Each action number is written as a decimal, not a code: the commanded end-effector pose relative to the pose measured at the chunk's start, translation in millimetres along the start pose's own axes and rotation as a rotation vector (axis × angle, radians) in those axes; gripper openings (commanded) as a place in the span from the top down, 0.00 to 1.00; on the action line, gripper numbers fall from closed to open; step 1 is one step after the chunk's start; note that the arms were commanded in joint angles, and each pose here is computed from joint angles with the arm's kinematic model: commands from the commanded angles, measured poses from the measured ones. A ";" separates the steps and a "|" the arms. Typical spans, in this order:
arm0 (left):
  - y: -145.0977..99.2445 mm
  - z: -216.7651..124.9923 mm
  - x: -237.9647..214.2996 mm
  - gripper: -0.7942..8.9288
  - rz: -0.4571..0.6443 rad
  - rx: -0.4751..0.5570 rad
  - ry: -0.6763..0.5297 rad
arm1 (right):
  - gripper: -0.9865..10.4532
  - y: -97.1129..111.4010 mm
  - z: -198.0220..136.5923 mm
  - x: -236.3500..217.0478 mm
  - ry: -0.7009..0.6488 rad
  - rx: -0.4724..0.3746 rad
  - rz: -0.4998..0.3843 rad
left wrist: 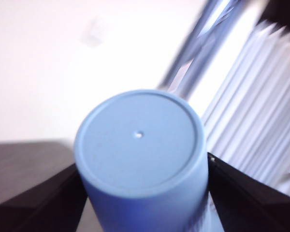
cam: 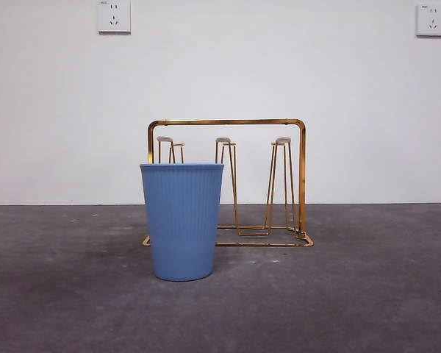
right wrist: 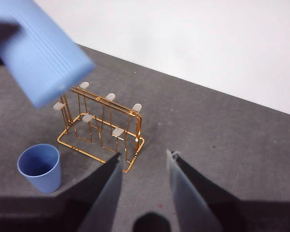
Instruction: Pick up cup 1,put cup 1 in the cup rack,pick up cup 2,put cup 2 in the cup rack
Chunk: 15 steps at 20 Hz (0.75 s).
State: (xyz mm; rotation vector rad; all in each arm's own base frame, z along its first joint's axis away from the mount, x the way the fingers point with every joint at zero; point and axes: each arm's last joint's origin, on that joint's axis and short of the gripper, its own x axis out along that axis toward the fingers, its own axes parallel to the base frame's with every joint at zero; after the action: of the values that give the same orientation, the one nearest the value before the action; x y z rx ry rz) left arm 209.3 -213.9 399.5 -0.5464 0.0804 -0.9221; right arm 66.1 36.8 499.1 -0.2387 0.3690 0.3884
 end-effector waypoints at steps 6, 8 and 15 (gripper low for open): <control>2.1 -32.4 18.4 0.93 0.191 0.293 0.094 | 0.77 0.3 -0.3 1.2 0.006 -0.006 0.000; 7.2 -41.4 24.8 0.93 0.222 0.302 0.115 | 0.77 0.4 -0.5 1.7 0.010 -0.007 0.000; 24.3 -66.0 51.8 0.93 0.289 0.339 0.191 | 0.77 0.5 -2.4 1.5 0.029 -0.011 0.002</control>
State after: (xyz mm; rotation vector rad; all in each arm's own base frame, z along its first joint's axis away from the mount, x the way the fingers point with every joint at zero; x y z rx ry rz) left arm 237.8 -267.5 337.6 -0.1450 0.1886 -0.6851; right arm 66.6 37.1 496.4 -0.2511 0.3988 0.3887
